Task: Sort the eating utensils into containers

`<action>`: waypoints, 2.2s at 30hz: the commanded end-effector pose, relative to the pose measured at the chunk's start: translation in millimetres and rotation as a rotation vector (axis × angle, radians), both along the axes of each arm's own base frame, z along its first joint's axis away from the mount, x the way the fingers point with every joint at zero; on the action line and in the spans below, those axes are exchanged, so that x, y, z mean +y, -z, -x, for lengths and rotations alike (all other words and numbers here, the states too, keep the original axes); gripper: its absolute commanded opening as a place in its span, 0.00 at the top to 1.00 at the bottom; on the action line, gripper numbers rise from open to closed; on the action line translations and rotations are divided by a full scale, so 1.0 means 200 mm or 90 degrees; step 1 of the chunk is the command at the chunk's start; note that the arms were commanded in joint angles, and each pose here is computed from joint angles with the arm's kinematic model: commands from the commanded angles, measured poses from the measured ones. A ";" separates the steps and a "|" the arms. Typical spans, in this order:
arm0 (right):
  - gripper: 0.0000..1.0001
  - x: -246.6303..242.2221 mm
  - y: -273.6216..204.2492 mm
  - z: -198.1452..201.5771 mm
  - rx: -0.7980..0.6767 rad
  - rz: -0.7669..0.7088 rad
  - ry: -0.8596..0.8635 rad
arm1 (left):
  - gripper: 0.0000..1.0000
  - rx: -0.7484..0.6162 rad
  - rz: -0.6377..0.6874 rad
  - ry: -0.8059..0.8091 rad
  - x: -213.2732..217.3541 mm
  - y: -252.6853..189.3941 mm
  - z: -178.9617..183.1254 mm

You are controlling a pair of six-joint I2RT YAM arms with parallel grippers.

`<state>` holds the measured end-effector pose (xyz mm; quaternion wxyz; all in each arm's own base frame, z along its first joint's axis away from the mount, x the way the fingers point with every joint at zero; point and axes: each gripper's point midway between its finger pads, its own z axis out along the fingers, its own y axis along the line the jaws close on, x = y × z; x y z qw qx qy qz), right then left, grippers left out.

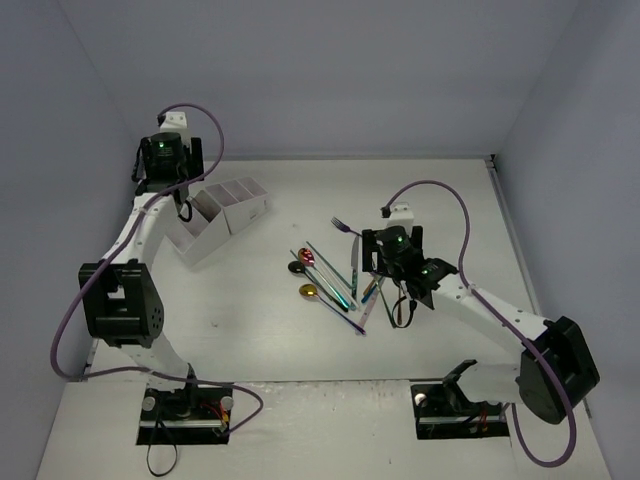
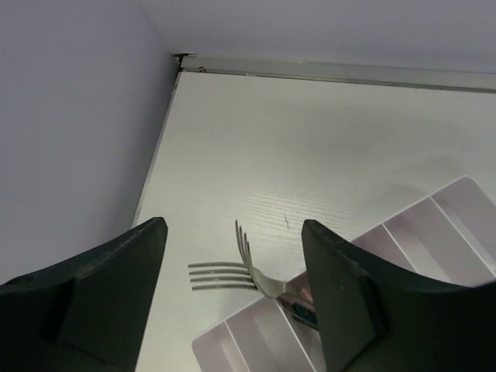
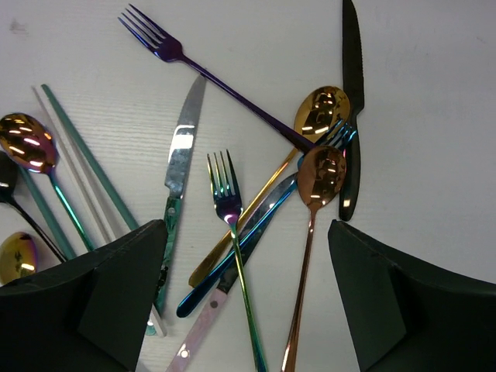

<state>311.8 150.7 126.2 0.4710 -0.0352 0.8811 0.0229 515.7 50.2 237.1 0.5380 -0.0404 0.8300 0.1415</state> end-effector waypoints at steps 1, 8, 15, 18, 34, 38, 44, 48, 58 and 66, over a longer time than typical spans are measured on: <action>0.21 -0.06 0.09 -0.05 0.036 -0.005 0.048 | 0.26 -0.163 0.074 0.001 -0.05 -0.56 0.18; 0.38 -0.10 0.27 -0.07 0.129 -0.035 0.059 | 0.21 -0.120 0.209 0.097 -0.32 -0.61 0.54; 0.50 -0.06 0.41 0.02 0.196 -0.052 0.037 | 0.21 -0.072 0.308 0.212 -0.60 -0.46 0.91; 0.53 -0.07 0.45 0.11 0.231 -0.059 0.038 | 0.21 -0.039 0.306 0.238 -0.65 -0.38 1.03; 0.60 -0.06 0.59 0.30 0.309 -0.038 0.022 | 0.21 0.010 0.284 0.259 -0.65 -0.28 1.17; 0.60 -0.02 0.61 0.33 0.321 -0.026 0.008 | 0.21 0.009 0.288 0.262 -0.66 -0.28 1.17; 0.62 0.00 0.66 0.38 0.345 -0.015 -0.001 | 0.21 0.017 0.290 0.265 -0.67 -0.26 1.17; 0.74 0.00 0.68 0.38 0.354 -0.007 -0.002 | 0.21 0.023 0.294 0.266 -0.68 -0.25 1.17; 1.00 0.06 0.60 0.31 0.322 -0.005 -0.033 | 0.21 0.035 0.310 0.286 -0.74 -0.25 1.16; 1.00 0.14 0.46 0.23 0.265 0.003 -0.060 | 0.21 0.037 0.316 0.292 -0.77 -0.26 1.15</action>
